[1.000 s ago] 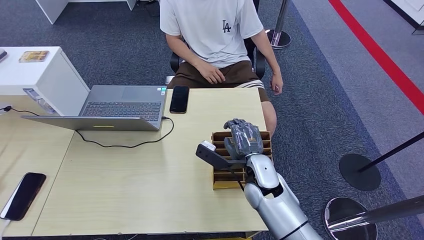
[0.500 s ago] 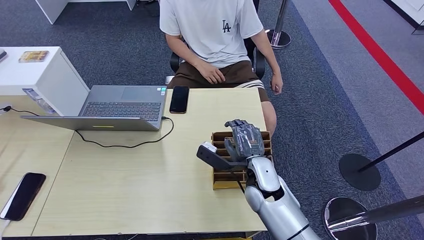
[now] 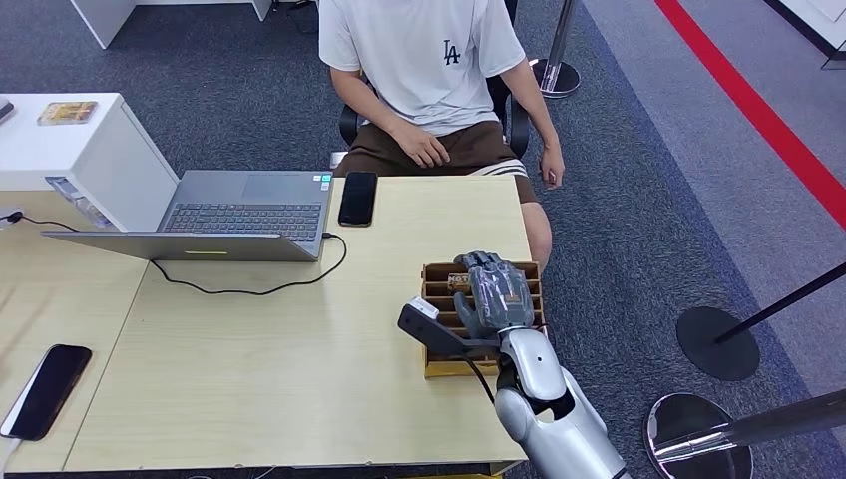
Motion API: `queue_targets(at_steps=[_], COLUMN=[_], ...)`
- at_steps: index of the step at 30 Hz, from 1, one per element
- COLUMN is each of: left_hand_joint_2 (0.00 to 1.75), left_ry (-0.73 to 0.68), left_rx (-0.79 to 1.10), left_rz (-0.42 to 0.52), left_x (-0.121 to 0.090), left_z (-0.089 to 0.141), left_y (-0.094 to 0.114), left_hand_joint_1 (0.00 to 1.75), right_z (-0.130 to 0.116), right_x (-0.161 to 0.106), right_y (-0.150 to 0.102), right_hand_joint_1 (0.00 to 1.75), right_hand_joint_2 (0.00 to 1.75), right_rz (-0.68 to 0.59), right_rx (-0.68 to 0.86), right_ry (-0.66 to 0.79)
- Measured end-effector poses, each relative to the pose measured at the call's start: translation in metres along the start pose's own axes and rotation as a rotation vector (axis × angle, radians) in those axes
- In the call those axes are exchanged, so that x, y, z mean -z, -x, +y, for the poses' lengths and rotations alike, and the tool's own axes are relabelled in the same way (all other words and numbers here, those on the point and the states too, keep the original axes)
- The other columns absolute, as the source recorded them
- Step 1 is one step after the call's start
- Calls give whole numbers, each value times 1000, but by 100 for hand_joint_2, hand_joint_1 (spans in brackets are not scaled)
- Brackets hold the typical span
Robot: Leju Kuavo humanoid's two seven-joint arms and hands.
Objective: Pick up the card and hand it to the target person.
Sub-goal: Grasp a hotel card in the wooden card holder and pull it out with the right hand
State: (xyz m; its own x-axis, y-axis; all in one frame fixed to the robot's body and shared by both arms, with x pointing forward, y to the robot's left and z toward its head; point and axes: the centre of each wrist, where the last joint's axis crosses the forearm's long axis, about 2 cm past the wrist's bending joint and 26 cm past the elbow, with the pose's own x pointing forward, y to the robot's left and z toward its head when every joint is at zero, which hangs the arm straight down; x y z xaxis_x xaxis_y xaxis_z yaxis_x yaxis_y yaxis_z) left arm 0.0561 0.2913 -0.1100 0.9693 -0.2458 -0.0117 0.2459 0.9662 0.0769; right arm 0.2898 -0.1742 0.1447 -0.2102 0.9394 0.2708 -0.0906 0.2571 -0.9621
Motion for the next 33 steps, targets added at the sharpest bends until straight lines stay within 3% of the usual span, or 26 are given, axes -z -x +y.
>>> queue_targets(at_steps=[33], left_hand_joint_2=[175], left_ry=[3], left_rx=[1], left_rz=[-3], left_x=[0], left_z=[0], left_y=[0], left_hand_joint_1=[0], right_z=[7], right_x=[9], right_y=[5], right_hand_joint_1=[85], right_hand_joint_2=[175], right_rz=[5], right_rx=[-18], right_ry=[-44])
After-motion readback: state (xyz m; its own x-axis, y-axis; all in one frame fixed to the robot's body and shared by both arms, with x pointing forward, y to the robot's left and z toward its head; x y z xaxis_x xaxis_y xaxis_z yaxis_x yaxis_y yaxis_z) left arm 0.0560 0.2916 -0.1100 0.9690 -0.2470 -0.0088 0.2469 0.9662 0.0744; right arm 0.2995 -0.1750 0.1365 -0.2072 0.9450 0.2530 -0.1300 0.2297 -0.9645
